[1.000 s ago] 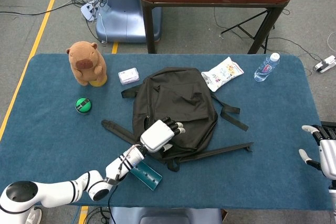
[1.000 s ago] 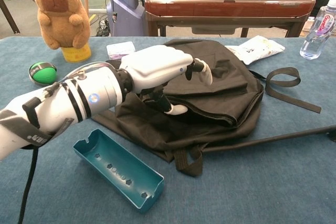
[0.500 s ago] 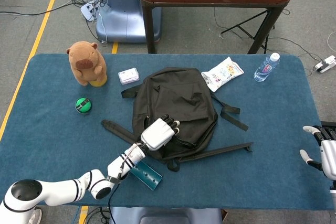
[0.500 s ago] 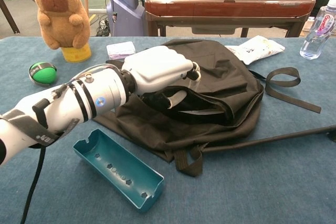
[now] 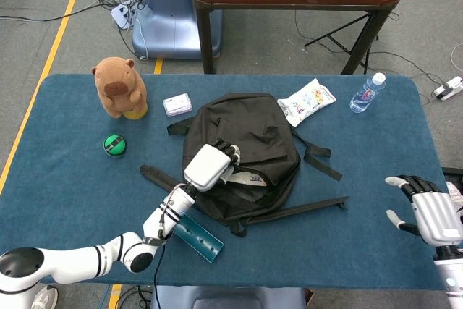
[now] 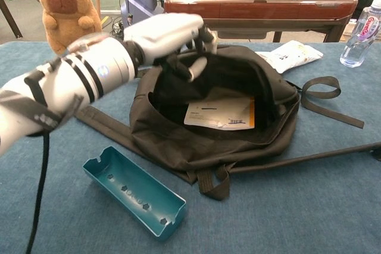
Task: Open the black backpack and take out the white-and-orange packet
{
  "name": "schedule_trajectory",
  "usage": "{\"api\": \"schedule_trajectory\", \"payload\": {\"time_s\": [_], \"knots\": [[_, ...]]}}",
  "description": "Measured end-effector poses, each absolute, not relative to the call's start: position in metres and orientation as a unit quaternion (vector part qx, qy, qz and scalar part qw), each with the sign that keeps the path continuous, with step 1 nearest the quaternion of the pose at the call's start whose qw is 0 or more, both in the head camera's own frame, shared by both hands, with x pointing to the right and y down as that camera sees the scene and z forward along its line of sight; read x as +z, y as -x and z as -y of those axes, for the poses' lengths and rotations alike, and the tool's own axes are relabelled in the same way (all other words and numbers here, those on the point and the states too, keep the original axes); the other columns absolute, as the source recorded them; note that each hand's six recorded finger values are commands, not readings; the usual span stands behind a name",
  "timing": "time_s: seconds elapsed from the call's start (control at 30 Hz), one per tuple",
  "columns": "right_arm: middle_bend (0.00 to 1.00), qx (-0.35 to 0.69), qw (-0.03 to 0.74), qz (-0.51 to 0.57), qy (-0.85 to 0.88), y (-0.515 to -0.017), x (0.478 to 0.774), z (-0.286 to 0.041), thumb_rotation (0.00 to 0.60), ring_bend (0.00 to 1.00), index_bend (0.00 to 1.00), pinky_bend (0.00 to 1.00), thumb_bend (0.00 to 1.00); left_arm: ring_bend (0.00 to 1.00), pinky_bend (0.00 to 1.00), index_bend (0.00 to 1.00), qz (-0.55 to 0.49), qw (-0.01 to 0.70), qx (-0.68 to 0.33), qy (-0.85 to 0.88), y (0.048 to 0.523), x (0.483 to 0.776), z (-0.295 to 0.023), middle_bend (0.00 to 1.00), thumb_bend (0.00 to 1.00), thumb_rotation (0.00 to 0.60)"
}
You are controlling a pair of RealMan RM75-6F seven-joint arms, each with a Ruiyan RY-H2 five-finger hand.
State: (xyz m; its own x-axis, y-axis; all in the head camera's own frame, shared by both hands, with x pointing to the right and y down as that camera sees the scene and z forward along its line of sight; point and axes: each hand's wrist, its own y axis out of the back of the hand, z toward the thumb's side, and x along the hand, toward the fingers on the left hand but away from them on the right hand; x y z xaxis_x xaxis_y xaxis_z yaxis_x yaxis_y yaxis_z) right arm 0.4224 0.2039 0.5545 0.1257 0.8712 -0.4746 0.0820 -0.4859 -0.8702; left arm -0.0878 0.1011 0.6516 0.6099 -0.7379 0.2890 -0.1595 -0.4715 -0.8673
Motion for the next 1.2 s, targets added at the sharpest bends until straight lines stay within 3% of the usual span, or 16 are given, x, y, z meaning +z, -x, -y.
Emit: {"api": "schedule_trajectory", "payload": {"time_s": [0.3,0.57,0.93,1.2], "knots": [[0.32,0.486,0.342,0.267,0.759,-0.349,0.583,-0.196,0.600,0.23,0.32,0.30,0.28,0.32,0.26,0.77,-0.354,0.356,-0.330,0.799,0.101,0.619,-0.080,0.37,0.63,0.600],[0.33,0.440,0.307,0.185,0.823,-0.271,0.620,-0.188,0.600,0.23,0.34,0.30,0.30,0.32,0.26,0.76,-0.353,0.342,-0.349,0.798,0.103,0.614,-0.085,0.37,0.63,0.600],[0.37,0.416,0.279,0.190,0.844,-0.200,0.683,-0.170,0.600,0.24,0.38,0.30,0.33,0.32,0.26,0.75,-0.374,0.316,-0.362,0.793,0.112,0.609,-0.079,0.37,0.63,0.600],[0.39,0.414,0.277,0.215,0.840,-0.167,0.718,-0.159,0.600,0.27,0.38,0.30,0.27,0.32,0.26,0.74,-0.377,0.307,-0.376,0.789,0.117,0.613,-0.079,0.37,0.63,0.600]]}}
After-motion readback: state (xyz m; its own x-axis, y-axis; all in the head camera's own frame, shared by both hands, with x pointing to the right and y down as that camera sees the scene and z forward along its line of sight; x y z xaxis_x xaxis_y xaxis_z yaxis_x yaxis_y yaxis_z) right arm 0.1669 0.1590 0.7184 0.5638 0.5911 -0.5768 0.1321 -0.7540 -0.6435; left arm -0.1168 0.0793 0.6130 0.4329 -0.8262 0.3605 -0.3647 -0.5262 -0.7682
